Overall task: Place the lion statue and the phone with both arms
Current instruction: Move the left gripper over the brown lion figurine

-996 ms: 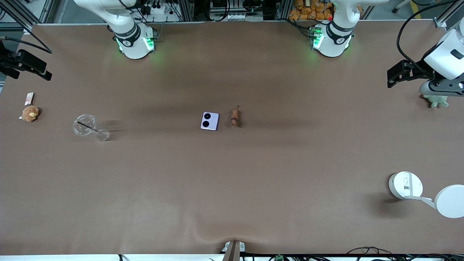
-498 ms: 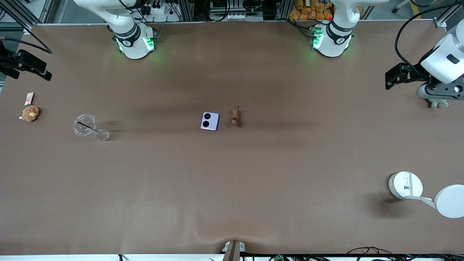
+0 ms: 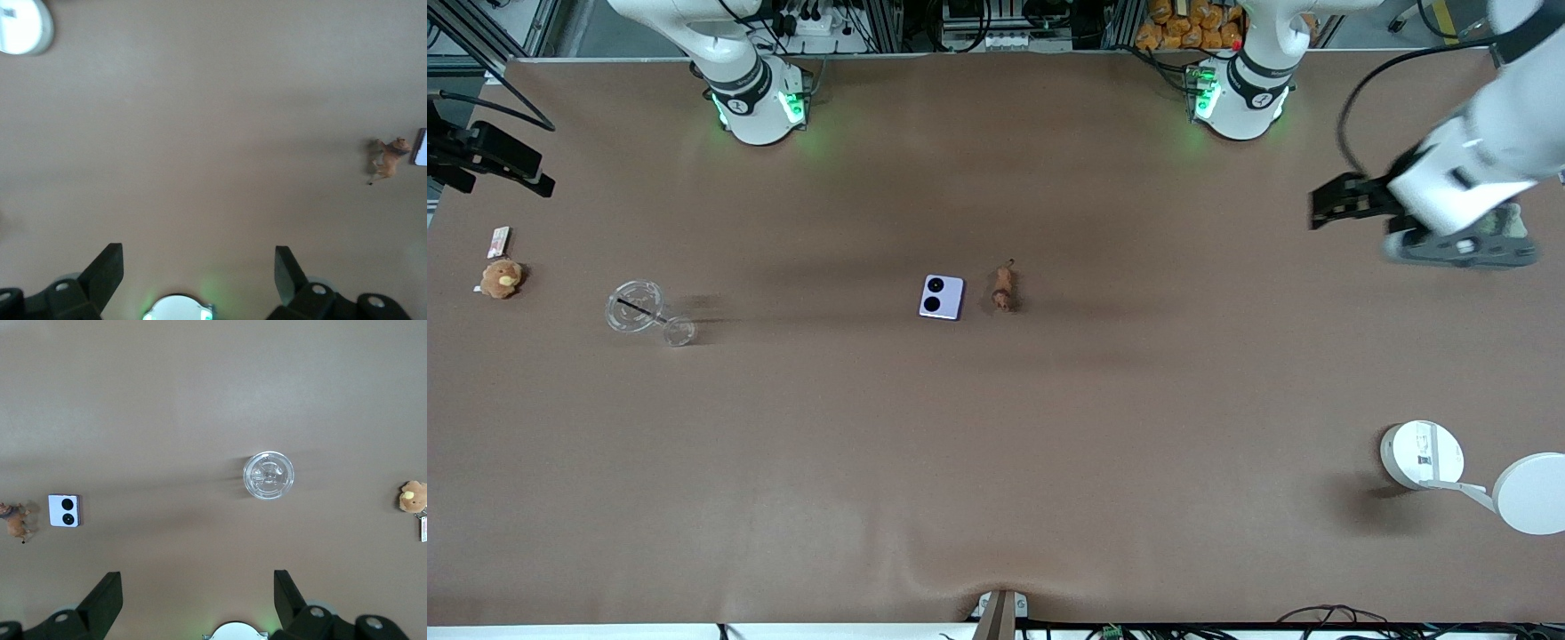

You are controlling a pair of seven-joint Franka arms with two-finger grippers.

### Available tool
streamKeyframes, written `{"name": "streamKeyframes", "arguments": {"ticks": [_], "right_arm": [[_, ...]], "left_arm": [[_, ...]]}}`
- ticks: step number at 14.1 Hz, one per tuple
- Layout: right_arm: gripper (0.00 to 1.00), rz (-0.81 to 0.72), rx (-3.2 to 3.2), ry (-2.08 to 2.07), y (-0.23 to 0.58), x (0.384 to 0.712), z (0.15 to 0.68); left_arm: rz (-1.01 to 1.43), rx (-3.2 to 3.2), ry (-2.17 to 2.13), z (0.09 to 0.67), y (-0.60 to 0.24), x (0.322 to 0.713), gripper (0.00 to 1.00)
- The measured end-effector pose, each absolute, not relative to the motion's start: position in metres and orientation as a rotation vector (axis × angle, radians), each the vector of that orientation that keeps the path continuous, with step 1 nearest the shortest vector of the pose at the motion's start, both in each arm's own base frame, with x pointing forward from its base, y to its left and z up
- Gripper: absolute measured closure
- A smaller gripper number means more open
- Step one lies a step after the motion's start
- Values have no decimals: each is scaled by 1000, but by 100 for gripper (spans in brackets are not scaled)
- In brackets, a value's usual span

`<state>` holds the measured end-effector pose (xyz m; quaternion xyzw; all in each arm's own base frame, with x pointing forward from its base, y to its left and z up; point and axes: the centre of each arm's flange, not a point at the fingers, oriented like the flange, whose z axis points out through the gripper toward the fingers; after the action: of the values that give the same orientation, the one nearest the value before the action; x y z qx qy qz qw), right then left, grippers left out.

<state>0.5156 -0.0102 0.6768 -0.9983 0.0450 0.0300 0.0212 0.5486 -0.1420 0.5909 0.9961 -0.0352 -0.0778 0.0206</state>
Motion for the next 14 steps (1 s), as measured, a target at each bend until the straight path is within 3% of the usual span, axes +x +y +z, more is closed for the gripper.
{"name": "streamKeyframes", "arguments": {"ticks": [8,14], "right_arm": [[0,98,-3095,54,-11,515,676],[0,106,-3095,51,-11,515,675]], "left_arm": [[-245,3105,-107,511,-316,535,0],[-210,3166,-72,408,-434,505,0]]}}
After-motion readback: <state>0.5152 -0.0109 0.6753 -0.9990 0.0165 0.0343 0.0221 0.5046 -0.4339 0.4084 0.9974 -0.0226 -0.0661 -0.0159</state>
